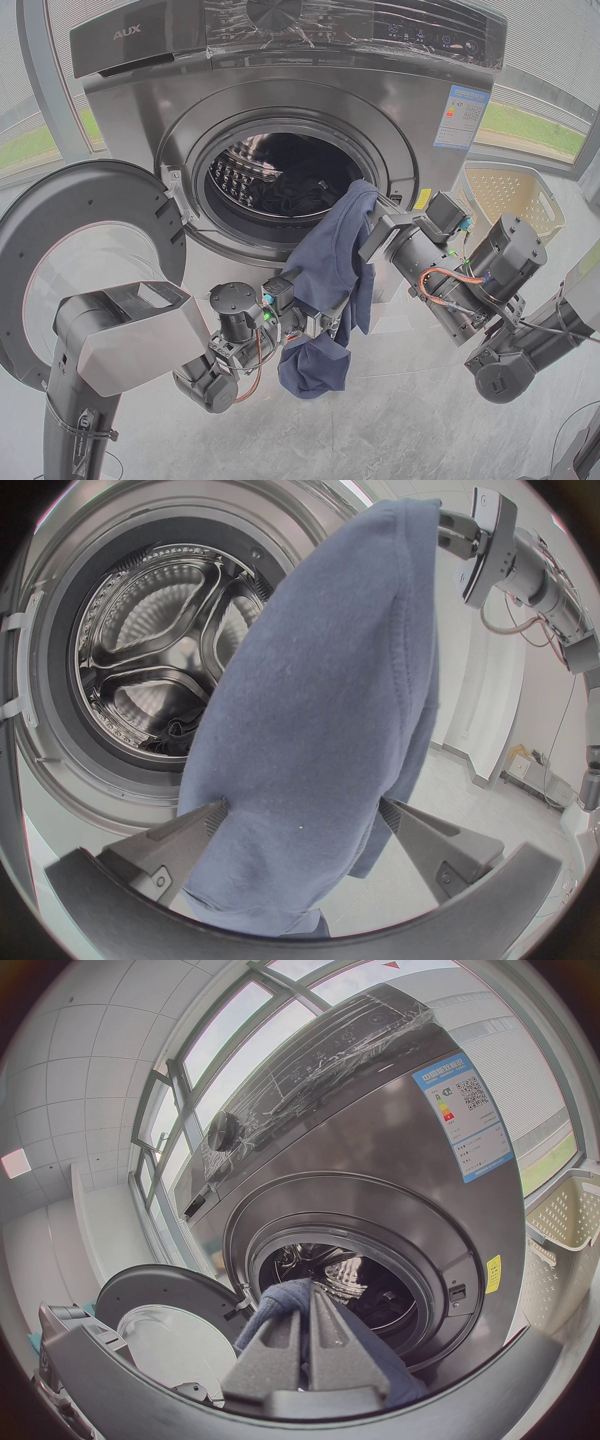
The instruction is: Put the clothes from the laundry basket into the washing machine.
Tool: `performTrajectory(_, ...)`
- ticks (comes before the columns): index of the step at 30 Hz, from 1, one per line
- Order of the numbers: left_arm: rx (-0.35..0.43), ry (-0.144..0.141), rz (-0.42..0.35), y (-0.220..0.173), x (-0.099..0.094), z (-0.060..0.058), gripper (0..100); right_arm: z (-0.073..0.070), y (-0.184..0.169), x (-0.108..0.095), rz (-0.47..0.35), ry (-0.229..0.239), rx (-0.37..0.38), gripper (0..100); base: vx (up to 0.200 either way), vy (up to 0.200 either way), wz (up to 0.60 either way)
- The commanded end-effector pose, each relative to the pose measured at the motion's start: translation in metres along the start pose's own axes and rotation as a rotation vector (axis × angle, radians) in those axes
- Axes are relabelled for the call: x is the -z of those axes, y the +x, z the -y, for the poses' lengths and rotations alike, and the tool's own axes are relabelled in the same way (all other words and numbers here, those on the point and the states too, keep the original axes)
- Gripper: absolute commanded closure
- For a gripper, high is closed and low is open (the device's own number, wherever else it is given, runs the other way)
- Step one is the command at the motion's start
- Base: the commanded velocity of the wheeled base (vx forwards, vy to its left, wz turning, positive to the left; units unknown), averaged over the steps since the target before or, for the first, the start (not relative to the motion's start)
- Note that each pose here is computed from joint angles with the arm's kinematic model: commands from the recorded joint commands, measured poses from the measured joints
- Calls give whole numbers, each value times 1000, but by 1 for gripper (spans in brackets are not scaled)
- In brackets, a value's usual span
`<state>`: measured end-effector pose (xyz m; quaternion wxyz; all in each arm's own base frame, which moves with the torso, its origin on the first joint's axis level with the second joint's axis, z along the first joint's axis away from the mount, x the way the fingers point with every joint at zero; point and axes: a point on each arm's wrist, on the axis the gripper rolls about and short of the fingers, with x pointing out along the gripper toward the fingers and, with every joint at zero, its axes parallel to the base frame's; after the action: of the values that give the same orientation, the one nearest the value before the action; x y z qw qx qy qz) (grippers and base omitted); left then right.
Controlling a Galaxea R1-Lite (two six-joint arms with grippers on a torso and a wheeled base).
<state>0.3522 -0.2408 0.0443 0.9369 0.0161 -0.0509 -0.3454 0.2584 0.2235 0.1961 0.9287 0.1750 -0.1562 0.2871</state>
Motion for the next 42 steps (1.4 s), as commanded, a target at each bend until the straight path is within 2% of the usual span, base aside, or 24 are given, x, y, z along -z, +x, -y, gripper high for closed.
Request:
performTrajectory(1,1,-2,-11,3,8,0,0,0,0,0,2,0,-1,100,0,0,0)
performTrajectory(10,5,-1,0,4,5,2,0,0,0,0,1,0,-1,100,0,0,0)
performTrajectory(11,3,-1,1,4,5,2,100,0,0,0,1,0,-1,100,0,0,0)
performTrajectory(24,9,-1,23,5,1,4,100,3,-2,1,0,-1,7,100,0,0,0)
performTrajectory(30,19,-1,10,-6,-8,8,100,6,-2,1,-3,-5,15,100,0,0,0)
performTrajectory(31,29,-3,-3,-11,-8,12,100,7,-3,2,-9,-7,17,100,0,0,0)
performTrajectory(38,41,-6,-22,-43,-33,15,100,12,-4,2,-11,-14,32,100,0,0,0)
performTrajectory(42,78,-9,-46,-65,-44,17,100,14,-3,2,-11,-14,36,100,0,0,0)
